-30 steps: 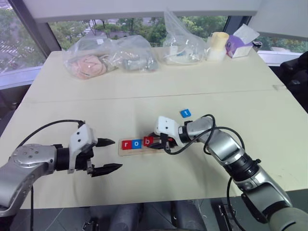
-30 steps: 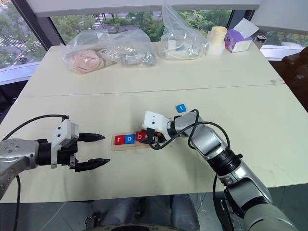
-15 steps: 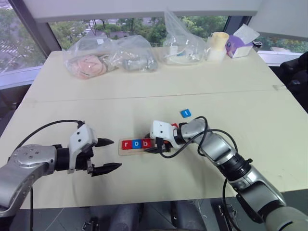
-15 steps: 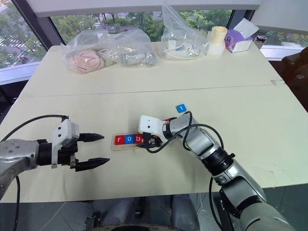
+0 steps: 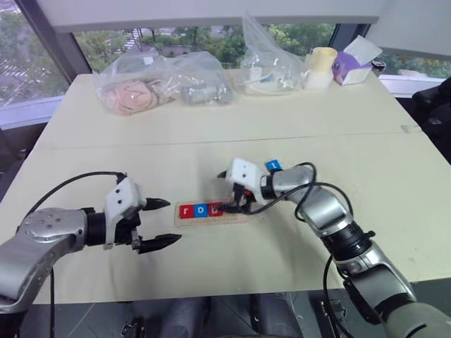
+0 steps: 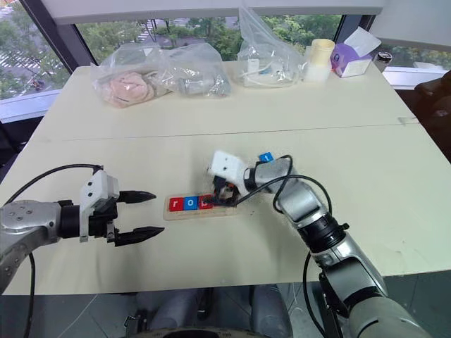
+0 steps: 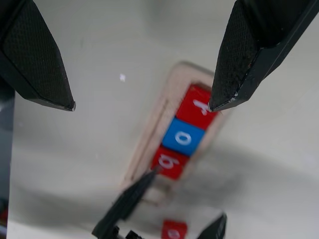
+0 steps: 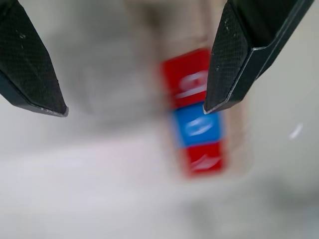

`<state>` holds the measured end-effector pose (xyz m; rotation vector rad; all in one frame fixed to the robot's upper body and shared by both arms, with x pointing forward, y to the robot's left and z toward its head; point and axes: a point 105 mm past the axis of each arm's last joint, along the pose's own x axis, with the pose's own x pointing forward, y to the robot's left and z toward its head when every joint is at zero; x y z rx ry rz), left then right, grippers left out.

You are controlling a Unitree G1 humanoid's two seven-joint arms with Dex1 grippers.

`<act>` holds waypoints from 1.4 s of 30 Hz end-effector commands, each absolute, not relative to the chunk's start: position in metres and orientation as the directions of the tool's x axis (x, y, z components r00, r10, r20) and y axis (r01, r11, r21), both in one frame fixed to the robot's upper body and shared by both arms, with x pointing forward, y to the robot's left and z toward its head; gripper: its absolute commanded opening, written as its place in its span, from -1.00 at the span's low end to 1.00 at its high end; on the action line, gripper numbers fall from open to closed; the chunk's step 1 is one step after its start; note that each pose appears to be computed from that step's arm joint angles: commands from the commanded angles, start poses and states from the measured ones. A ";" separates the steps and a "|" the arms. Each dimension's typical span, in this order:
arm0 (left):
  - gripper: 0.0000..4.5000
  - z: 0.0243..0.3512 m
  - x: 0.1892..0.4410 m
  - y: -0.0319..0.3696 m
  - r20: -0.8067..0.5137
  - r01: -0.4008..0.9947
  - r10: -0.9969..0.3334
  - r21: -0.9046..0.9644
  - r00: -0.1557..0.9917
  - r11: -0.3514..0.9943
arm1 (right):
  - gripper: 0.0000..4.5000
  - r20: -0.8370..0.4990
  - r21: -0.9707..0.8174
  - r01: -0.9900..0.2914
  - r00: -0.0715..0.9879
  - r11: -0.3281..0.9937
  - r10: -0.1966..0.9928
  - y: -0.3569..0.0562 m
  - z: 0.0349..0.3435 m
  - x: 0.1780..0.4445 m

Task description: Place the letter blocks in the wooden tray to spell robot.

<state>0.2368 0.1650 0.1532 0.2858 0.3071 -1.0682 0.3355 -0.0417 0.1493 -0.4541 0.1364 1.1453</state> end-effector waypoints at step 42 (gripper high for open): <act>1.00 0.167 0.259 0.100 -0.240 0.938 -0.913 0.193 0.330 0.289 | -0.49 -0.377 0.055 -0.230 0.896 0.972 0.234 -0.124 0.125 0.323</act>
